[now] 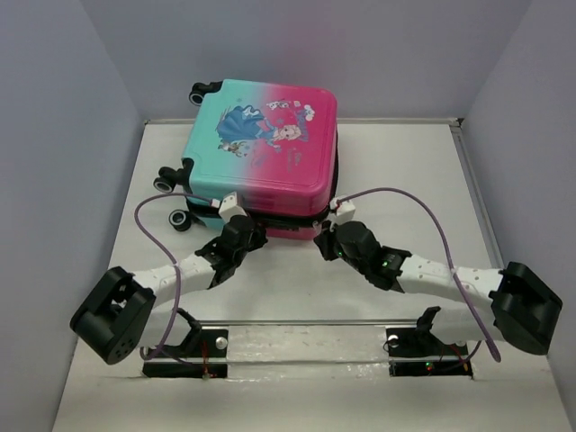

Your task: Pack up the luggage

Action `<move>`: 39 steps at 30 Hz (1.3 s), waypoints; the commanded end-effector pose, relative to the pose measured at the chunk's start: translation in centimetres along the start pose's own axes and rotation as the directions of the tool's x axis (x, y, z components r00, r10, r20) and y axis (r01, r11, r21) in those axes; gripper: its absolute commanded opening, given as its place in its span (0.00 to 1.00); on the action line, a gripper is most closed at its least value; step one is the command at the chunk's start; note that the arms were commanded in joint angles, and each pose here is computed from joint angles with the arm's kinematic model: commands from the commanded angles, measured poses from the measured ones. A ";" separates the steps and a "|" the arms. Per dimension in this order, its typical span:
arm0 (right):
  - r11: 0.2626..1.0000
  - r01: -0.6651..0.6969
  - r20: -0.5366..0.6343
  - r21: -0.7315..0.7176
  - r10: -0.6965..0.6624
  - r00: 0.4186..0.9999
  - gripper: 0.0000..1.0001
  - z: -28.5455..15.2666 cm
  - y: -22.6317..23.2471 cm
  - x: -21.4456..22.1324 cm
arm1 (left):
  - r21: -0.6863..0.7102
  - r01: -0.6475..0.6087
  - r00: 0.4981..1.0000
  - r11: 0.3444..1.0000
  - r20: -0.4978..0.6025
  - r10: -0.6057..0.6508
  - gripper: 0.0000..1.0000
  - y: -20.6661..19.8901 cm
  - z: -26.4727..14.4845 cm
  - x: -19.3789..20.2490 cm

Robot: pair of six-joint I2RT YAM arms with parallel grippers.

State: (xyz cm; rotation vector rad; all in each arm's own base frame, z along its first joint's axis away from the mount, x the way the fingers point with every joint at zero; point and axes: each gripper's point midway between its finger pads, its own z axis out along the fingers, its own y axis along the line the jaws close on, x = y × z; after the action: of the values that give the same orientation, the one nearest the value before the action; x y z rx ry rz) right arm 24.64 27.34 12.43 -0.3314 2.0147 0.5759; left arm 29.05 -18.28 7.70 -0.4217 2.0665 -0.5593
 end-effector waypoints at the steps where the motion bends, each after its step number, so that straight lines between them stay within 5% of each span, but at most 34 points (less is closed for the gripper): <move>1: 0.944 0.070 -0.083 -0.323 -0.102 0.991 0.07 -0.5 11.7 1.5 | 0.208 0.028 0.989 0.978 0.138 -0.058 0.06 -8.4 1.2 -5.4; 10: 0.963 0.012 0.018 -0.269 -0.008 1.000 0.07 4.4 13.7 -0.5 | 0.253 -0.008 0.986 0.967 0.162 -0.035 0.06 -11.5 1.3 -7.0; 15: 0.971 -0.053 0.041 -0.231 0.064 0.997 0.07 2.3 9.3 -1.7 | 0.201 -0.046 0.977 0.978 0.213 0.002 0.11 -10.7 -4.1 -10.8; 22: 0.962 -0.059 0.012 -0.266 0.064 0.998 0.07 1.5 9.1 -0.7 | 0.115 -0.012 0.939 0.993 0.344 -0.029 0.59 -8.2 -10.8 -23.5; 23: 0.960 -0.057 0.006 -0.274 0.061 0.998 0.07 1.6 9.3 -0.4 | 0.086 0.003 0.931 0.996 0.363 -0.034 0.75 -7.2 -10.8 -25.4; 26: 0.961 -0.051 -0.011 -0.271 0.050 0.999 0.07 2.1 9.2 0.3 | -0.066 0.061 0.916 0.996 0.399 -0.030 0.90 -1.9 -8.8 -30.9; 30: 0.957 -0.049 0.001 -0.287 0.051 0.999 0.07 2.0 9.5 0.0 | -0.164 0.172 0.942 0.971 0.314 -0.114 0.93 5.4 -4.4 -33.7; 39: 0.956 -0.028 -0.004 -0.291 0.028 1.000 0.07 2.1 9.6 0.1 | -0.244 0.230 0.964 0.942 0.191 -0.186 0.98 11.3 2.1 -33.2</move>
State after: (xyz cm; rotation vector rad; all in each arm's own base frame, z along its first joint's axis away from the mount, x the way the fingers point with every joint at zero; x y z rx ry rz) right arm 23.48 34.29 12.25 -0.3973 1.9965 0.7508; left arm 46.06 7.19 19.92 -0.9000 1.9910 -0.2949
